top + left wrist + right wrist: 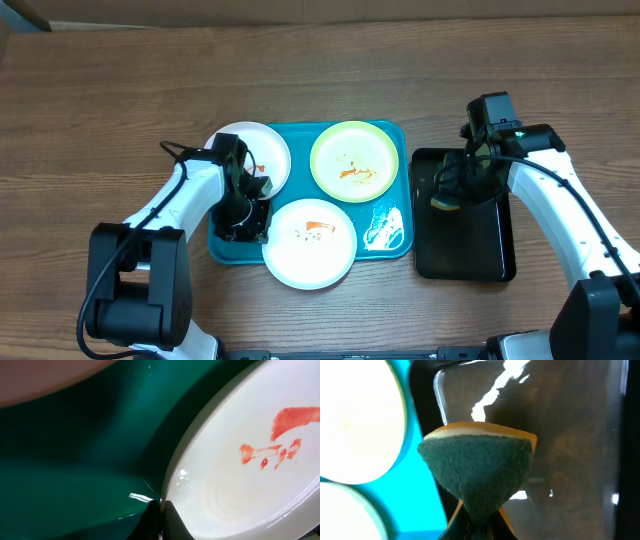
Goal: Clean dirty plates on tray and stack at the side
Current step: 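Lift the sponge with right gripper and carry it over the white plate, then scrub the white plate with the sponge while left gripper holds it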
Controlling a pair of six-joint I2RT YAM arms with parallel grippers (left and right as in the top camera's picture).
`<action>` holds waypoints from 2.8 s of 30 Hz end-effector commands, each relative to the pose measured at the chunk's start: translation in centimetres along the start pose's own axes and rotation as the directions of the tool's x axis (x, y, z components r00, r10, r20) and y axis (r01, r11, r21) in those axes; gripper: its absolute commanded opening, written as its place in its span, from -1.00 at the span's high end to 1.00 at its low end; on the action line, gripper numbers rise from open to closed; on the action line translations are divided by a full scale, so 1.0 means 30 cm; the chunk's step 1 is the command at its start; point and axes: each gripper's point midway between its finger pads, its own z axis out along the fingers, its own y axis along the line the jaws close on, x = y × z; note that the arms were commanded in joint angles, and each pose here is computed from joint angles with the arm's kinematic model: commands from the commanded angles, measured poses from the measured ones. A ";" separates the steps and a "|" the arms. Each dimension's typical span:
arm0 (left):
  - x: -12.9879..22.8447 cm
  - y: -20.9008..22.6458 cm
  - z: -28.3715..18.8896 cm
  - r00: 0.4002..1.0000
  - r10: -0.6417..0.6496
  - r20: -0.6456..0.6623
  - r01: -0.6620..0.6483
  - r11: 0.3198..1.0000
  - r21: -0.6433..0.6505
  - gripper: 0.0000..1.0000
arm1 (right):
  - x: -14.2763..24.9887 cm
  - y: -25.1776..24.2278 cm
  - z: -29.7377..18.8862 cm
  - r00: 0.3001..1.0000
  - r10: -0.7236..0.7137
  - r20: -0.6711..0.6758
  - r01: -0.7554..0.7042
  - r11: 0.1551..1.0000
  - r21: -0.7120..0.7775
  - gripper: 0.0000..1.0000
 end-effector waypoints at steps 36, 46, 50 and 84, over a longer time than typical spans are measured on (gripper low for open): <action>-0.022 -0.013 -0.009 1.000 0.007 0.016 -0.007 1.000 0.002 0.92 | 0.241 0.673 -0.115 0.849 -0.510 0.139 0.527 0.796 -0.297 0.93; -0.023 -0.013 -0.009 1.000 0.007 0.016 -0.007 1.000 0.002 0.92 | 0.284 0.740 0.038 0.808 -0.581 0.097 0.584 0.767 -0.266 0.93; -0.025 -0.013 -0.009 1.000 0.008 0.019 -0.008 1.000 0.002 0.92 | 0.365 0.775 0.125 0.773 -0.632 0.043 0.619 0.739 -0.264 0.93; -0.017 -0.011 -0.009 1.000 0.005 0.009 -0.005 1.000 -0.001 0.92 | 0.355 0.515 0.333 0.862 -0.451 -0.230 0.469 0.883 0.025 0.92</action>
